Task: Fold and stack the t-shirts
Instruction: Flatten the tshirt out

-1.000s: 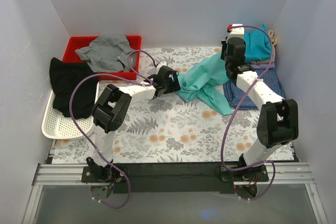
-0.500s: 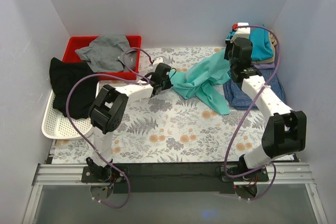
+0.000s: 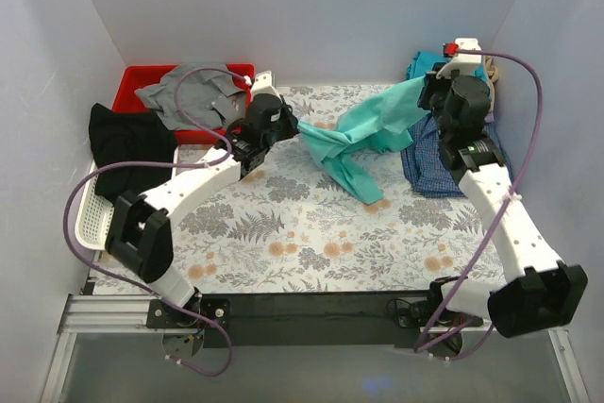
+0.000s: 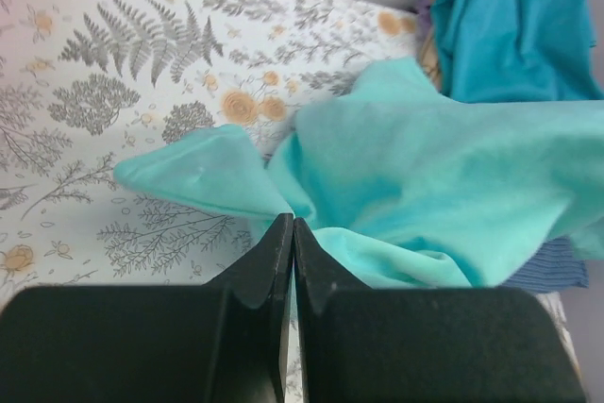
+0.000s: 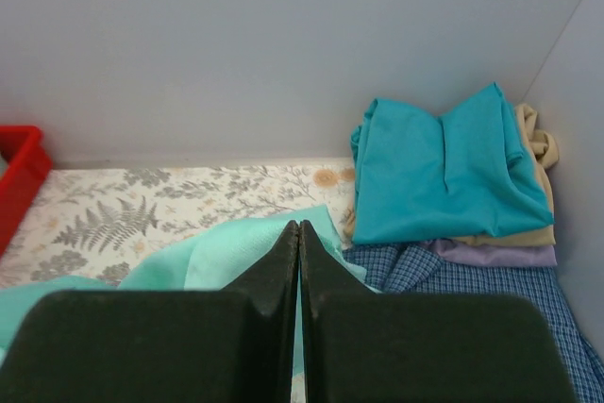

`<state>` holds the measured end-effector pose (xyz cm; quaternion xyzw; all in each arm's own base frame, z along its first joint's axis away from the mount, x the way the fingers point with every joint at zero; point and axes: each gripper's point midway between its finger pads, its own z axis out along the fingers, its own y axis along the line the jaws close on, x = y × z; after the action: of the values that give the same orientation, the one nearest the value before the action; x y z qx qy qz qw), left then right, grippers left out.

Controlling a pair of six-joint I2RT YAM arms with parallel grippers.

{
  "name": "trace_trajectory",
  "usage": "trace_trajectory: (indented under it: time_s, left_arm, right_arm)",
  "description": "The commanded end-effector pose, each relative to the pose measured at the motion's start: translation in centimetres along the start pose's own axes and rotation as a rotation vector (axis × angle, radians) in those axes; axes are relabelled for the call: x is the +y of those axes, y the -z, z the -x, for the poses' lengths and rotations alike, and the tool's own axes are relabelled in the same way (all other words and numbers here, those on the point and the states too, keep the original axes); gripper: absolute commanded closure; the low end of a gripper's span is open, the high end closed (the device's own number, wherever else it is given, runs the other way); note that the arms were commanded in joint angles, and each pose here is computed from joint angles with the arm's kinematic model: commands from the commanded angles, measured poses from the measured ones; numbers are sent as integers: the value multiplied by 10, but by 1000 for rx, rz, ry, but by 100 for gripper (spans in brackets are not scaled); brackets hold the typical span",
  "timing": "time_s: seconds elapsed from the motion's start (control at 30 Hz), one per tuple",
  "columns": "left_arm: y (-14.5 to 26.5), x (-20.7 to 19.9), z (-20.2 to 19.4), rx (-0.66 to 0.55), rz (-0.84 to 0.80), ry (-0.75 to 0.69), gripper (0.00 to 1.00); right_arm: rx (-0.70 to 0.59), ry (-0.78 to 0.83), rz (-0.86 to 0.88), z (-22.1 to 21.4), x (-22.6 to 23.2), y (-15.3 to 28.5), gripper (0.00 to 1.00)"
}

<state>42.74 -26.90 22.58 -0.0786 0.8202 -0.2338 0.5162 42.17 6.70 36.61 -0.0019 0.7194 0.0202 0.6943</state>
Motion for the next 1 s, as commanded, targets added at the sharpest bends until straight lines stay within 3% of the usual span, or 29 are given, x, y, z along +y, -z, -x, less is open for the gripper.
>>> trace_trajectory:
  time_s: [0.0,0.07,0.13,0.3,0.5,0.67,0.77,0.9,0.97]
  left_arm:
    - [58,-22,57,-89,-88,-21,100]
    - [86,-40,76,-97,-164,-28,100]
    - [105,-48,70,-29,-220,-53,100]
    - [150,-44,81,-36,-227,-19,100]
    - [94,-9,24,89,-77,-38,100]
    - [22,17,-56,288,16,-59,100]
    - [-12,30,-93,367,54,-60,90]
    - [-40,40,-110,408,78,-54,53]
    - [-46,43,-112,411,86,-52,44]
  right_arm:
    - [-77,-39,87,28,14,38,99]
    - [-108,-48,100,40,13,59,99]
    - [-95,-46,117,39,16,72,99]
    - [-111,-65,145,44,17,96,99]
    - [-42,-61,154,16,24,78,99]
    - [24,-38,158,-10,30,56,99]
    - [53,-21,152,-22,31,47,99]
    - [76,-6,146,-31,32,37,99]
    - [85,1,143,-33,32,33,99]
